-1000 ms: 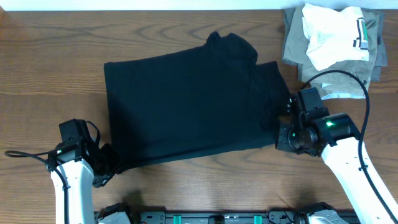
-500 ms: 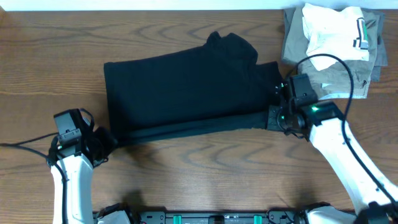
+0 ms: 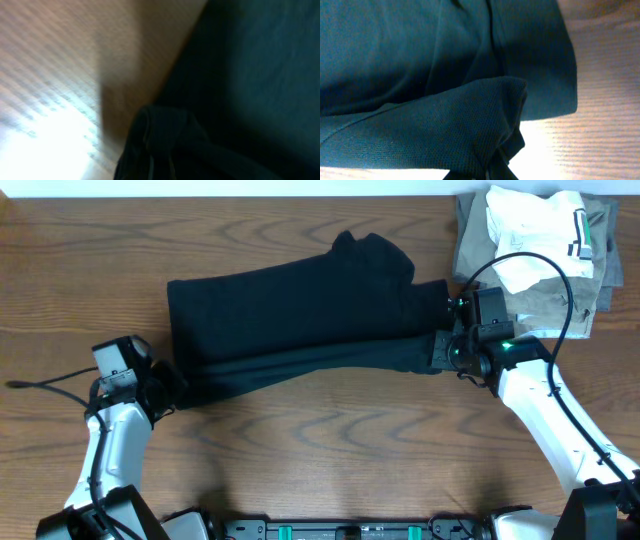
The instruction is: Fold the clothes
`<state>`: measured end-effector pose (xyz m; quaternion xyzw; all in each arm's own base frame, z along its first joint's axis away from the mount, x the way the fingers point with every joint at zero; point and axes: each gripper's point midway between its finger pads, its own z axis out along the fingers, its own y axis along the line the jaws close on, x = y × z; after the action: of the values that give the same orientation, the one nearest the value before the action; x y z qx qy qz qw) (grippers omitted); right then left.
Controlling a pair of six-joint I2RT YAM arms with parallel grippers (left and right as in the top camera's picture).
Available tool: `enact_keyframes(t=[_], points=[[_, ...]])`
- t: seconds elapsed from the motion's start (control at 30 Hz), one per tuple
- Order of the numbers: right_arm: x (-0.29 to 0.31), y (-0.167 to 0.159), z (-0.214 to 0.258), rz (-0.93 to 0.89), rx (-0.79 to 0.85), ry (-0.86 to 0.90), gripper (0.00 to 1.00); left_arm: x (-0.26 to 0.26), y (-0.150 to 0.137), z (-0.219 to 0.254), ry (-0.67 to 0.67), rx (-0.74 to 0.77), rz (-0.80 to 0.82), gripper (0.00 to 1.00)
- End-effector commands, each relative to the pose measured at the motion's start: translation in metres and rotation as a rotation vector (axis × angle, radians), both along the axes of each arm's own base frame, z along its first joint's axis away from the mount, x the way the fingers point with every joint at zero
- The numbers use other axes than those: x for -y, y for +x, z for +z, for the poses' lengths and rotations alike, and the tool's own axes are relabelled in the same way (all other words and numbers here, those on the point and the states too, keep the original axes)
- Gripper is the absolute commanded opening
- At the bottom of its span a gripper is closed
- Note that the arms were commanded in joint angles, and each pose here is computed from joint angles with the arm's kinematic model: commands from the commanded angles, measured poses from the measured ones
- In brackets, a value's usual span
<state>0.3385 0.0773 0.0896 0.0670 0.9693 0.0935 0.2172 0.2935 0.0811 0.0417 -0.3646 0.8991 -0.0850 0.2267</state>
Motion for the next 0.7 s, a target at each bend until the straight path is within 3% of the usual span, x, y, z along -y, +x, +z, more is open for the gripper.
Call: enact_keyframes(t=[0.0, 0.2, 0.67], points=[[0.013, 0.010, 0.008, -0.022, 0.036, -0.048, 0.01, -0.002, 0.008, 0.007, 0.040, 0.018, -0.014, 0.06], [0.005, -0.011, 0.013, 0.005, -0.072, -0.004, 0.01, 0.030, 0.002, 0.027, -0.102, 0.014, -0.078, 0.06], [0.024, -0.089, 0.065, -0.040, -0.374, -0.025, 0.01, 0.060, -0.082, 0.069, -0.184, -0.226, -0.122, 0.06]])
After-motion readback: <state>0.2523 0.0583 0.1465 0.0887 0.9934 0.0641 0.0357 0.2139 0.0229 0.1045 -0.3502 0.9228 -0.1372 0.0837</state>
